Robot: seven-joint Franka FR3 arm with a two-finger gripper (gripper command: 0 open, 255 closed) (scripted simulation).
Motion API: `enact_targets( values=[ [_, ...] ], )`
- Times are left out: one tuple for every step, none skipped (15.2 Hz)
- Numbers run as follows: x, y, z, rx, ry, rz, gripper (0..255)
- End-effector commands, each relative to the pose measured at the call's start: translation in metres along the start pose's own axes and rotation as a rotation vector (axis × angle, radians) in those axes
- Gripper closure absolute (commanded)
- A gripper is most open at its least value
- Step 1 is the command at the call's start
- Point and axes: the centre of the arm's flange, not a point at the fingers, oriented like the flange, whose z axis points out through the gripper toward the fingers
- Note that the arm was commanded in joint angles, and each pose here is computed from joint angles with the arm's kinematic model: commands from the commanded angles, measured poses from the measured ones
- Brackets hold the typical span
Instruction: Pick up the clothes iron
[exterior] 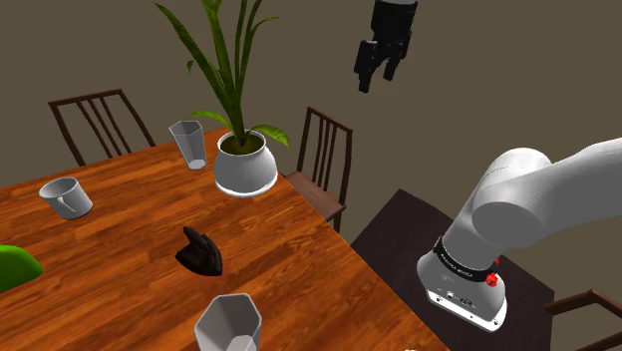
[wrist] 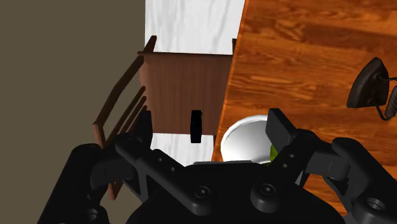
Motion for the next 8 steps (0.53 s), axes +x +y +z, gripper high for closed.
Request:
enact_targets(
  values=[
    [0.0,0.0,0.0,0.0,0.0,0.0,0],
    [0.004,-0.011,0.006,0.0,-0.002,0.0,0],
    [0.009,-0.021,0.013,0.0,-0.004,0.0,0],
    [0.013,-0.032,0.019,0.0,-0.006,0.0,0],
    [0.018,-0.043,0.026,0.0,-0.008,0.001,0],
    [0.022,-0.053,0.033,0.001,-0.01,0.001,0],
    [0.027,-0.064,0.039,0.001,-0.012,0.001,0],
    [0.031,-0.075,0.046,0.001,-0.014,0.001,0]
  ],
)
